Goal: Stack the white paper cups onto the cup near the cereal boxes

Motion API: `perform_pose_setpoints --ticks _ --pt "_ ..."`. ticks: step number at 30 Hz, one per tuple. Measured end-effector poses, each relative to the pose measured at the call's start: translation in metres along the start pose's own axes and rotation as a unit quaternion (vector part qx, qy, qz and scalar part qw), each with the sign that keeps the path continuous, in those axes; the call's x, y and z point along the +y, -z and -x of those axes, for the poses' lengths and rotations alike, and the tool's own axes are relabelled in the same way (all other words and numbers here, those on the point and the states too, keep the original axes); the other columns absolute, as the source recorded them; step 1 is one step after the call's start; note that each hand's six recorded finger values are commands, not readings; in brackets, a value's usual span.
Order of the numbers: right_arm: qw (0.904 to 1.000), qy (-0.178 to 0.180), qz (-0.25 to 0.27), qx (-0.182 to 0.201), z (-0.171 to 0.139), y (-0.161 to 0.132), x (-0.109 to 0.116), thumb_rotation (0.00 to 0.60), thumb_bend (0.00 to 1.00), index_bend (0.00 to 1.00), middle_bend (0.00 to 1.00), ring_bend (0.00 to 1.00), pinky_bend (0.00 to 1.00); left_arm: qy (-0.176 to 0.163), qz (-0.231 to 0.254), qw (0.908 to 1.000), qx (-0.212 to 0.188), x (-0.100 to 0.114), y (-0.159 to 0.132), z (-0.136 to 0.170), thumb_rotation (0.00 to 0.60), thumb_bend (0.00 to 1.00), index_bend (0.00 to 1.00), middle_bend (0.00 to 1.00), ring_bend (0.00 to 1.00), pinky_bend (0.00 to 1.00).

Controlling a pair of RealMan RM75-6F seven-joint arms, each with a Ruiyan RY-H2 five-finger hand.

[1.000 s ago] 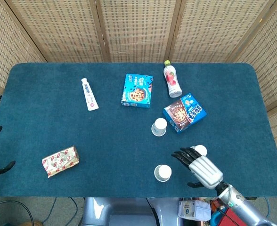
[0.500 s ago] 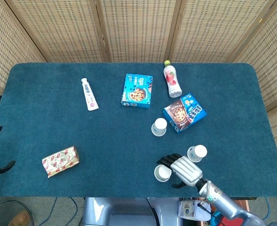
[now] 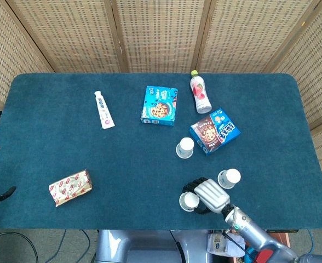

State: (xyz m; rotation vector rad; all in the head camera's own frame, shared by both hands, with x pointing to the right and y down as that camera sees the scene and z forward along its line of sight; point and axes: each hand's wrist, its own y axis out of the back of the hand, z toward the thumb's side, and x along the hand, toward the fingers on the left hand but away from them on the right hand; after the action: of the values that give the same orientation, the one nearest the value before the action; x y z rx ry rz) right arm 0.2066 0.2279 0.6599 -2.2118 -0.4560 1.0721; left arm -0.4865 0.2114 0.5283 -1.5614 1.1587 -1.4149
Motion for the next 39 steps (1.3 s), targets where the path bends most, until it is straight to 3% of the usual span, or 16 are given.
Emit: perform_pose_setpoints --ticks 13,16,22,29,39 --pt "0.9997 0.021 0.012 0.004 0.001 -0.005 0.008 0.6 0.44 0.45 0.53 0.43 0.41 0.001 0.0 1.0 0.001 -0.001 0.0 0.0 0.6 0.17 0.0 0.0 0.0 0.0" --pt "0.9989 0.042 0.018 0.011 0.0 -0.01 0.021 0.6 0.44 0.45 0.53 0.43 0.41 0.002 0.0 1.0 0.002 -0.001 0.001 -0.001 0.6 0.17 0.0 0.0 0.0 0.0" --pt "0.9933 0.112 0.02 0.017 0.005 -0.015 0.076 0.6 0.44 0.45 0.53 0.43 0.41 0.004 -0.001 1.0 0.002 -0.002 0.0 -0.002 0.6 0.17 0.0 0.0 0.0 0.0" --pt "0.9846 0.172 0.0 -0.03 0.022 0.005 0.139 0.6 0.44 0.45 0.52 0.43 0.41 0.004 -0.002 1.0 0.003 -0.003 -0.001 -0.003 0.6 0.17 0.0 0.0 0.0 0.0" --pt "0.9782 0.161 0.025 -0.129 0.056 0.053 0.162 0.6 0.44 0.45 0.52 0.43 0.41 0.011 -0.008 0.9998 0.016 -0.008 0.003 -0.009 0.6 0.17 0.0 0.0 0.0 0.0"
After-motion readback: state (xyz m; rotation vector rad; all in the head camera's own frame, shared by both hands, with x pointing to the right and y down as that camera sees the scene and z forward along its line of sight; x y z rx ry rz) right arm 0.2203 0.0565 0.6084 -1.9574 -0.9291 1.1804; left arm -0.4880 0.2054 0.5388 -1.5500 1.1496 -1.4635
